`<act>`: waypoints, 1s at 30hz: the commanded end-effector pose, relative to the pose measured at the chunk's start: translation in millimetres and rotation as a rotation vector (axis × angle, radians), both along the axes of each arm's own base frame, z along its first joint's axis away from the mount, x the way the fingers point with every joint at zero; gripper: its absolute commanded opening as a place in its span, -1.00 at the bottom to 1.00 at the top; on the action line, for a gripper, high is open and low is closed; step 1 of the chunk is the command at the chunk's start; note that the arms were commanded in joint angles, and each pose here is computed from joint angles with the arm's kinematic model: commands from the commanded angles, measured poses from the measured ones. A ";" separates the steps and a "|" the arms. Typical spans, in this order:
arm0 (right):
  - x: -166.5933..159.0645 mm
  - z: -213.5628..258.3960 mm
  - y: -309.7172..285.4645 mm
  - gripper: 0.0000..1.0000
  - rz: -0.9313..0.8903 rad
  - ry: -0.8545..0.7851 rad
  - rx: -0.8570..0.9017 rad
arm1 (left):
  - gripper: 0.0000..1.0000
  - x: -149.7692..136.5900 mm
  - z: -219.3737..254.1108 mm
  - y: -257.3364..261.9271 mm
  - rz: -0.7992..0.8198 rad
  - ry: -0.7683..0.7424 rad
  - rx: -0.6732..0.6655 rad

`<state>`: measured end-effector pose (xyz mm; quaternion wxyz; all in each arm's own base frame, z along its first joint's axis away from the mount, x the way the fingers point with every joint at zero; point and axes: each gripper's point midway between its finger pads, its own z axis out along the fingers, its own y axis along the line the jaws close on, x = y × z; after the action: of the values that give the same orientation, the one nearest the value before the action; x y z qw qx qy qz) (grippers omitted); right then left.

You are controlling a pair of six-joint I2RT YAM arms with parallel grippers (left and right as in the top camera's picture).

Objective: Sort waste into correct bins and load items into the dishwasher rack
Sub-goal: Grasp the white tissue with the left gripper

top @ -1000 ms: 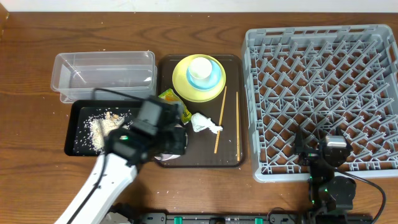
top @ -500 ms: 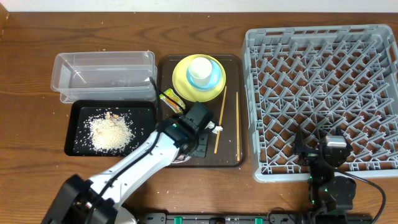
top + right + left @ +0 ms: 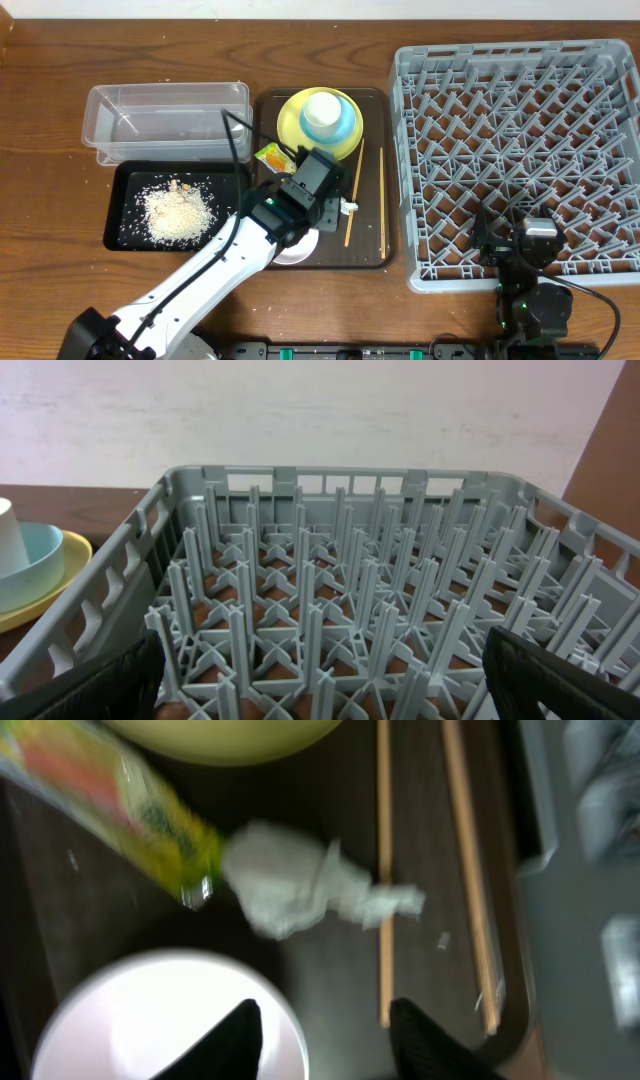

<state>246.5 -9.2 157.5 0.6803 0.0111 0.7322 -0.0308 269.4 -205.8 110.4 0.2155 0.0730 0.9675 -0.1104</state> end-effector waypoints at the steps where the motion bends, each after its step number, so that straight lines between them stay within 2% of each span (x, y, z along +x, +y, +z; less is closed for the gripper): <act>1: 0.0 -0.9 -0.1 0.98 -0.002 0.002 0.017 | -0.03 19.1 8.8 0.5 -0.056 -0.106 0.065; 3: 0.0 -0.9 -0.1 0.98 -0.002 0.002 0.017 | 0.02 24.6 6.0 -3.2 -0.092 -0.125 0.078; 9: 0.0 -0.9 -0.1 0.99 -0.002 0.002 0.017 | 0.04 39.4 -14.6 5.6 -0.067 -0.141 0.181; 17: 0.0 -0.9 -0.1 0.98 -0.002 0.002 0.017 | 0.10 47.1 -45.5 7.1 -0.098 -0.094 0.228; 30: 0.0 -0.9 -0.1 0.98 -0.002 0.002 0.017 | 0.10 55.2 -86.5 5.2 -0.116 0.029 0.133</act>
<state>246.5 -9.3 157.7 0.6805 0.0111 0.7320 -0.0311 322.9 -195.5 30.0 0.2059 0.1359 0.9685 -0.0347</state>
